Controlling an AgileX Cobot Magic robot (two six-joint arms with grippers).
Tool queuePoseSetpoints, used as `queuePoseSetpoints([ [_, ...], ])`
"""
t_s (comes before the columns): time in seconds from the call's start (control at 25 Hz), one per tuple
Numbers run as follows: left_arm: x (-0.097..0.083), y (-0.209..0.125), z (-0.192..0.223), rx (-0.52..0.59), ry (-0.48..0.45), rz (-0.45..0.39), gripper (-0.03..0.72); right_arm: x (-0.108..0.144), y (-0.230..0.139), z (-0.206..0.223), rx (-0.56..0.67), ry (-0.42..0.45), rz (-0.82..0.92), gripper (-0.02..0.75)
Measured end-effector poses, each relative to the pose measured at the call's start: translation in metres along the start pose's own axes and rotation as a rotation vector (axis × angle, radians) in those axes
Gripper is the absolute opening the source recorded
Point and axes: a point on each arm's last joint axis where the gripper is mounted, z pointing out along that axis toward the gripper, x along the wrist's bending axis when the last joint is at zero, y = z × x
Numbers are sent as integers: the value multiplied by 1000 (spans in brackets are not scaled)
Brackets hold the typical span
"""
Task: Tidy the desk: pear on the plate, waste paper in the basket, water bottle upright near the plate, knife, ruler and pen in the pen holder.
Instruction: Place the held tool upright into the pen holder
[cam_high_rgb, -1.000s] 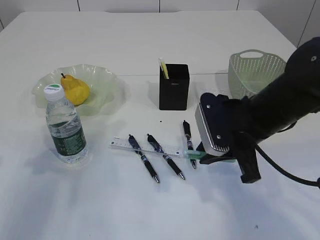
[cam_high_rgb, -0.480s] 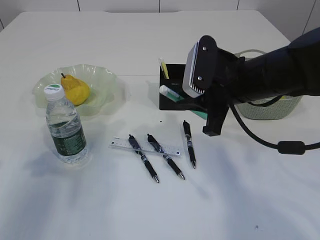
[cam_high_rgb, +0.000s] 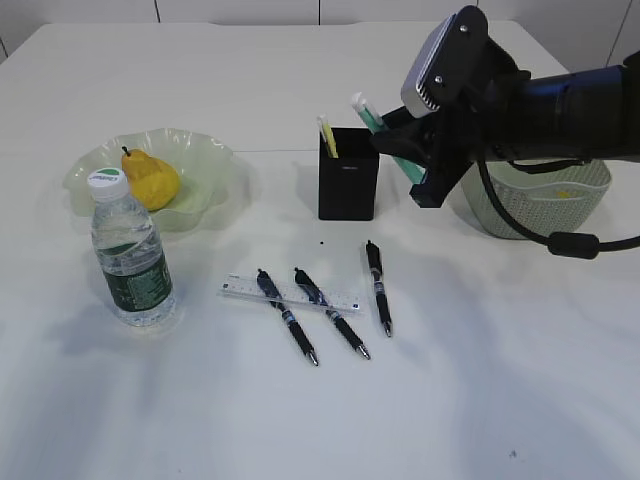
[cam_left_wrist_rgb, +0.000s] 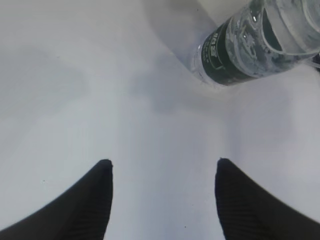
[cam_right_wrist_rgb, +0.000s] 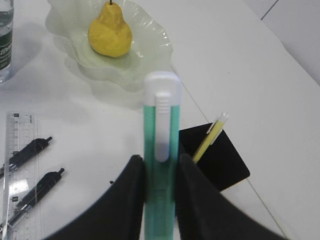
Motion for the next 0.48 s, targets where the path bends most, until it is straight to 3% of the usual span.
queuePoseSetpoints([
  [0.48, 0, 0, 0, 2, 0, 0, 456, -29, 4, 37, -105, 10, -5, 146],
])
